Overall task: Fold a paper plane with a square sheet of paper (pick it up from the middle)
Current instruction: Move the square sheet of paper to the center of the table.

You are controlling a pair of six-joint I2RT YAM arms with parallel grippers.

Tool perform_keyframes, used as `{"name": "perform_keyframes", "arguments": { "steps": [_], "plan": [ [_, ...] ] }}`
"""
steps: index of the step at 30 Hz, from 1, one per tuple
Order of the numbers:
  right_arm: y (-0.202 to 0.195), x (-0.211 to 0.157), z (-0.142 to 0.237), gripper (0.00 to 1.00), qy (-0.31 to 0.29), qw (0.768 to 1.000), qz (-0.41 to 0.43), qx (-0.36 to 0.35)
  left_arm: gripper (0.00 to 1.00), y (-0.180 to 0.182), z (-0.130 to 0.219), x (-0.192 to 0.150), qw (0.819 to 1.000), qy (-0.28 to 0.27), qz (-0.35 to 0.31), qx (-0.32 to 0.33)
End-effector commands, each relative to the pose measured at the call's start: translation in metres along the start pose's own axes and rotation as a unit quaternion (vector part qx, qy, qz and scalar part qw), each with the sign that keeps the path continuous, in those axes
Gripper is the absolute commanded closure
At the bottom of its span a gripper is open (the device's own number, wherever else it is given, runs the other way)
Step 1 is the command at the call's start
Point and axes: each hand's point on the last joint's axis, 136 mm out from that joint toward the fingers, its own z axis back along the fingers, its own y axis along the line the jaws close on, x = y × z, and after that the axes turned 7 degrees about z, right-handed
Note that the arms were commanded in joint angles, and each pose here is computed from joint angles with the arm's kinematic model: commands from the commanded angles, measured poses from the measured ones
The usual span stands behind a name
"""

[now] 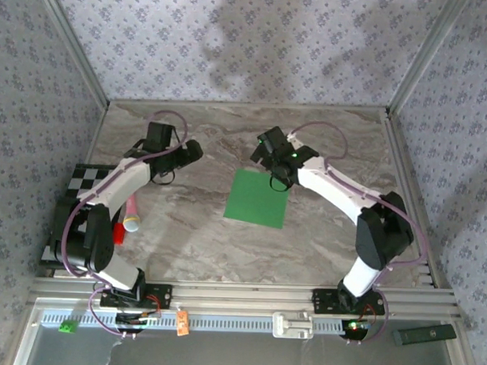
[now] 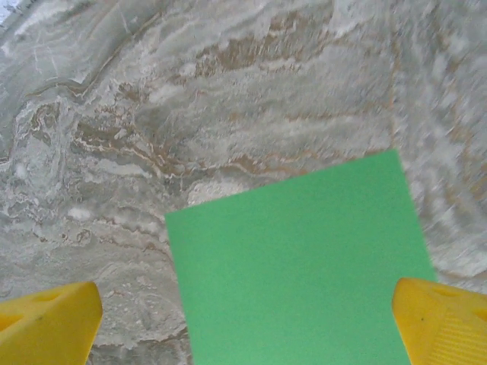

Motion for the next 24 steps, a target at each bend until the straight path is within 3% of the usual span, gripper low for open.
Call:
{"name": "perform_keyframes", "arguments": {
  "steps": [1, 15, 24],
  "plan": [
    [-0.034, 0.005, 0.002, 0.00, 0.005, 0.998, 0.053, -0.030, 0.00, -0.018, -0.005, -0.015, 1.000, 0.027, -0.002, 0.000],
    [-0.109, 0.026, -0.003, 0.00, 0.034, 0.998, 0.034, -0.043, 0.00, -0.052, -0.033, -0.097, 0.993, 0.109, -0.032, 0.043],
    [-0.131, 0.031, -0.013, 0.00, 0.050, 0.998, 0.013, -0.032, 0.03, -0.075, -0.045, -0.143, 0.985, 0.152, -0.064, 0.056]
  ]
}}
